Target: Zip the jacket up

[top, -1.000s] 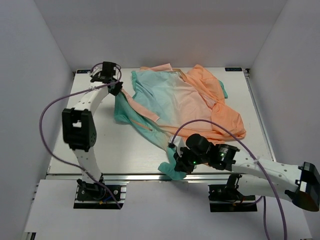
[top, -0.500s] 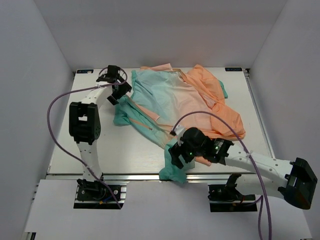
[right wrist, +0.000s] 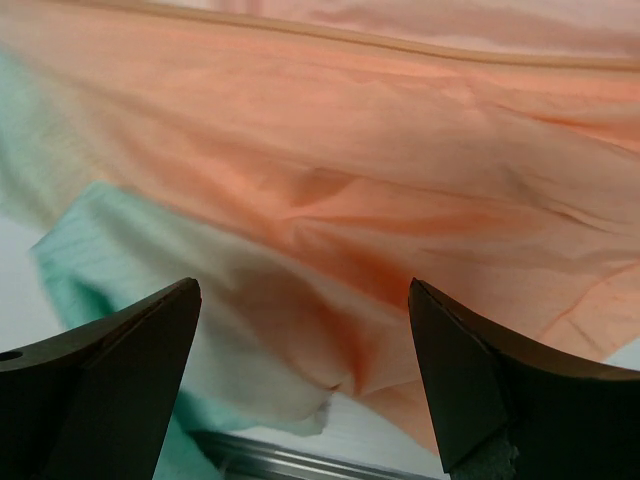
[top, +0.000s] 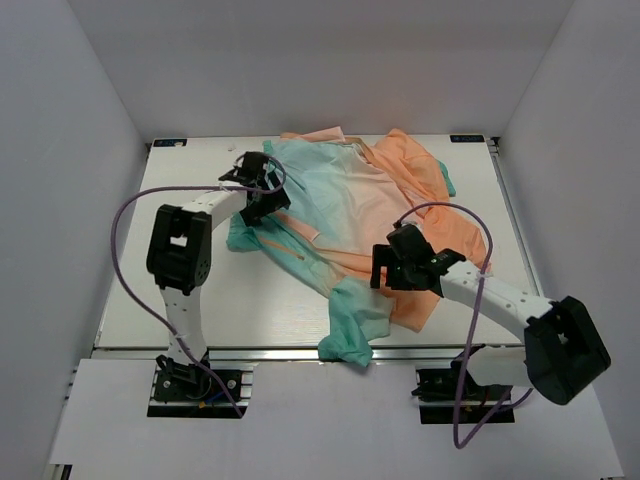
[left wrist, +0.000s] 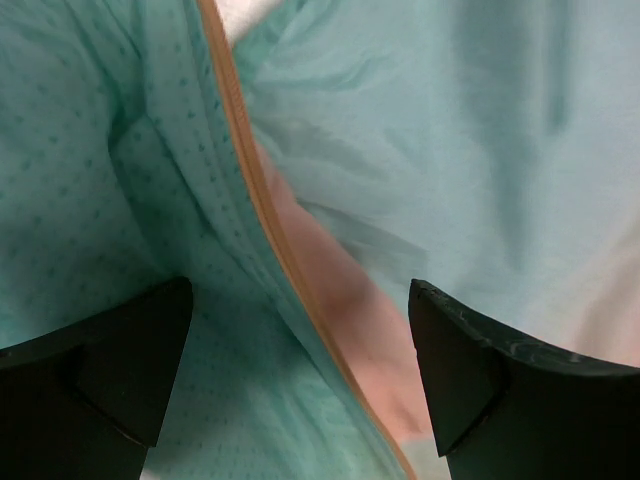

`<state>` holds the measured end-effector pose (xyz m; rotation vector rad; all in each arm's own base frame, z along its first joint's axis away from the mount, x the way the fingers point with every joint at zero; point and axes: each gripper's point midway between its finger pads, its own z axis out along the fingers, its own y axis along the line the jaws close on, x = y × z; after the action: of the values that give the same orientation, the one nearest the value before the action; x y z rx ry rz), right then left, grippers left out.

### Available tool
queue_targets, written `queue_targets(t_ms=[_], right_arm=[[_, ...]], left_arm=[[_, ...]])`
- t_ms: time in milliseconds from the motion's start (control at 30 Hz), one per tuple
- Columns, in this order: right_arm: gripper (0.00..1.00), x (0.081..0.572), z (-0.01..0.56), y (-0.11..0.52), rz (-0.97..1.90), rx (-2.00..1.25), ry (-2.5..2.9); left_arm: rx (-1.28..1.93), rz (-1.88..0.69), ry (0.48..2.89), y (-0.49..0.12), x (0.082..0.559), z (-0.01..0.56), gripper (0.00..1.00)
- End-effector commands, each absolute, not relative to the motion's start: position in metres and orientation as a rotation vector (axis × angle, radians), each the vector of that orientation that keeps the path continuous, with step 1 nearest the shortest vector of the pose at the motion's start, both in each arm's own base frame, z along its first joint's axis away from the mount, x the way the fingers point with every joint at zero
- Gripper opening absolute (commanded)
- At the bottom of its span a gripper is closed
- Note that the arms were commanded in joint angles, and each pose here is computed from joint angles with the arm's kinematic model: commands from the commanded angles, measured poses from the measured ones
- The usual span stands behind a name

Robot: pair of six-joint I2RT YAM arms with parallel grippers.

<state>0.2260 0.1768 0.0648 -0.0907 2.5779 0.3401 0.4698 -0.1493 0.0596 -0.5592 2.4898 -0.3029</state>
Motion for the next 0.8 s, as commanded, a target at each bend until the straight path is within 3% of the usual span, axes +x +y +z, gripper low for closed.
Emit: queue_targets(t_ms=[0,100,300,367,433,533,767], right_arm=[[0.89,0.242,0.058,0.157,0.230,0.111,2.594],[0.89,0.249,0.042,0.141,0.153,0.213,2.617],[0.89,0.257,0.016,0.122,0.104,0.303,2.679],[0.89,0.264,0.012,0.114,0.072,0.322,2.676],[0.89,0.272,0.009,0.103,0.030,0.354,2.685],[0.89,0.287,0.017,0.094,-0.004,0.346,2.669],[0.89,0.255,0.020,0.075,-0.089,0.354,2.709]], left_arm=[[-0.485,-0.338,2.544,-0.159,0.466,0.045,0.98],[-0.479,-0.310,2.599,-0.158,0.447,0.025,0.98],[-0.439,-0.129,2.760,-0.143,0.362,-0.012,0.98],[-0.462,-0.026,2.870,-0.130,0.308,-0.030,0.98],[-0.471,-0.056,2.896,-0.137,0.272,-0.025,0.98],[-0.532,-0.148,3.047,-0.143,0.180,-0.038,0.98],[-0.468,-0.302,3.038,-0.164,0.135,0.015,0.98]])
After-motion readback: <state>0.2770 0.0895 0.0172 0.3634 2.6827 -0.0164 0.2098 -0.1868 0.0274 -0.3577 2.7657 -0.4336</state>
